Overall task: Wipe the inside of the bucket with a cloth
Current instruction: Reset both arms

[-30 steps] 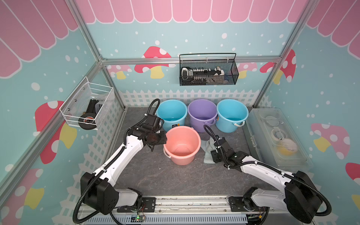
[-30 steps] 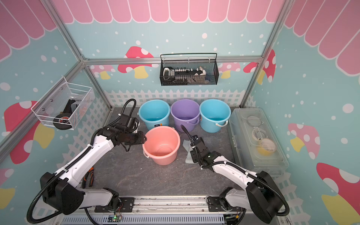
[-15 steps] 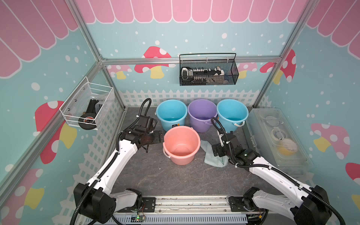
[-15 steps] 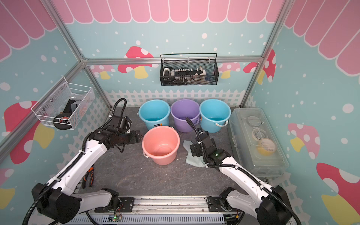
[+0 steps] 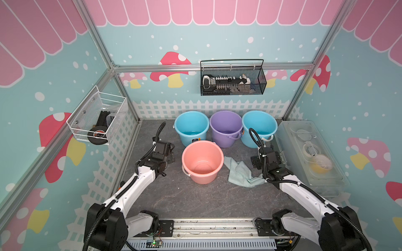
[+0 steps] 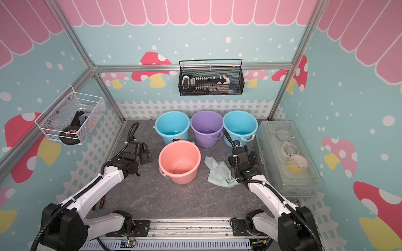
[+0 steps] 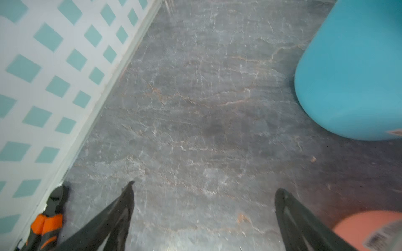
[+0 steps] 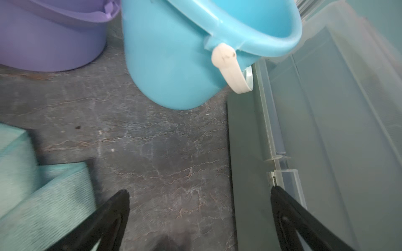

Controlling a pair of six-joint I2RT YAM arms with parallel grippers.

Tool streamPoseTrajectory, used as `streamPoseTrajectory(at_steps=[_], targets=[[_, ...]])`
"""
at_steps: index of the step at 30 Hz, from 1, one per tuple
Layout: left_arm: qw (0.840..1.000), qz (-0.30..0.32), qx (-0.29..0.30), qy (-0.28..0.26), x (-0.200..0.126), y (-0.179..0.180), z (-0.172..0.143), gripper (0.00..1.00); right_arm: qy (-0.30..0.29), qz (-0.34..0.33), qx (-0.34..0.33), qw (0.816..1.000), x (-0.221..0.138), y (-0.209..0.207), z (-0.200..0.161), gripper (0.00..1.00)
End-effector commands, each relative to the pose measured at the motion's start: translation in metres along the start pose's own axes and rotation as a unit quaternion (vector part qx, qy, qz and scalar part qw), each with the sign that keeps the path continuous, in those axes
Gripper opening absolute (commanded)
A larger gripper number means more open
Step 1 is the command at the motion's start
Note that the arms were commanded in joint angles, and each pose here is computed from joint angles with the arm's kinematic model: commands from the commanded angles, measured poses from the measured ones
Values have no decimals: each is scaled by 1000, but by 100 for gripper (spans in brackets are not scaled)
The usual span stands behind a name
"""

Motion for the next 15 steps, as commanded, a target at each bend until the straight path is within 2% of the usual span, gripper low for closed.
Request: streamPoseTrajectory(at_steps=[1,4,6,10,15], targets=[[993,73,7,-91,8,16,27,98,-87,-6,-1,996,12,0,18,99],[985,108,21,-131,18,24,23,99,-113,-10,-13,994,25,3,10,99],[981,116,3,-154,28,34,18,99,-119,-12,0,993,35,2,5,99],[978,61,-65,-187,47,43,15,98,-149,15,27,988,44,2,4,99],[970,40,-69,-228,72,35,14,98,-154,32,66,985,54,-3,2,98]])
Point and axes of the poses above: each gripper's point midway between its finger pads, its own x axis out along the fingers, its own y axis along the line the jaws close on, z = x × y, the point moved 3 cm from there along -x, back along the fingers, and after that the axes turned 13 degrees about x, right-handed, at the moved point
